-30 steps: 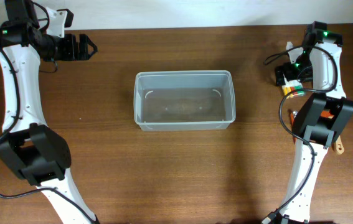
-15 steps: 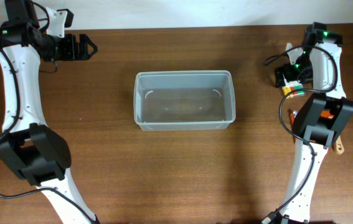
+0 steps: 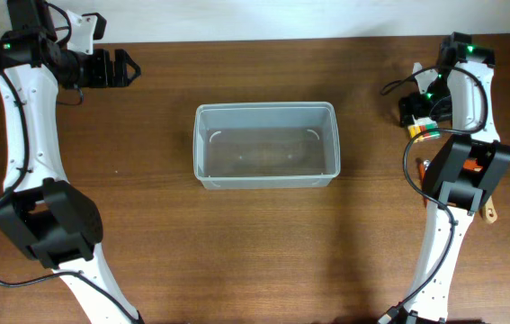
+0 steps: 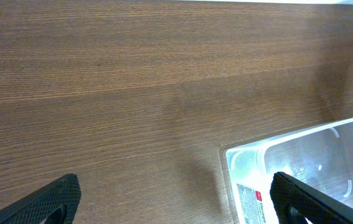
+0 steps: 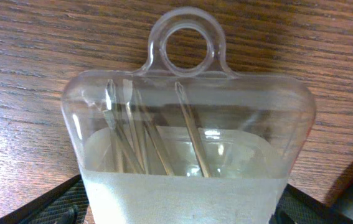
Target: Pack container
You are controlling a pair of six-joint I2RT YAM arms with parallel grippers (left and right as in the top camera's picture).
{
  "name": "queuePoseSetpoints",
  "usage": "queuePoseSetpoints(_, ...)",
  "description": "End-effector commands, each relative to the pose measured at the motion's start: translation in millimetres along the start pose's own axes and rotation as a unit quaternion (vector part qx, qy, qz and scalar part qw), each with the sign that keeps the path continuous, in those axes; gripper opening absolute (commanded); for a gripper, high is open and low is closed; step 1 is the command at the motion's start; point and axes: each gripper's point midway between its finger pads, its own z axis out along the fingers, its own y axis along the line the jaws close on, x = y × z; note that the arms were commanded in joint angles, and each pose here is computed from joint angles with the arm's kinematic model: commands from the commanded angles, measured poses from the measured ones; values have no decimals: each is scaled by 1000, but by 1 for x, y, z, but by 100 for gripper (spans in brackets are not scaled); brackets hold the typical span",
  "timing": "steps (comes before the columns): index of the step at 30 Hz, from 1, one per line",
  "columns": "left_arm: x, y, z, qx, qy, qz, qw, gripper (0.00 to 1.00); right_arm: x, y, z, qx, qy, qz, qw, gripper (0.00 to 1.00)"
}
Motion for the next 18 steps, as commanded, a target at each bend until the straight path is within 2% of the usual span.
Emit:
queuePoseSetpoints(1, -5, 1, -5, -3, -9, -1, 1000, 99, 3, 3, 6, 0, 11, -5, 1000, 87)
queuePoseSetpoints(7, -5, 1, -5, -3, -9, -1, 1000, 99, 4, 3, 6, 0, 13, -5, 1000, 82)
queuePoseSetpoints(16, -5, 1, -5, -3, -9, -1, 1000, 99, 6, 4, 6, -1, 18, -5, 1000, 80)
queuePoseSetpoints(18, -5, 1, -5, -3, -9, -1, 1000, 99, 7, 4, 6, -2, 19, -5, 1000, 76)
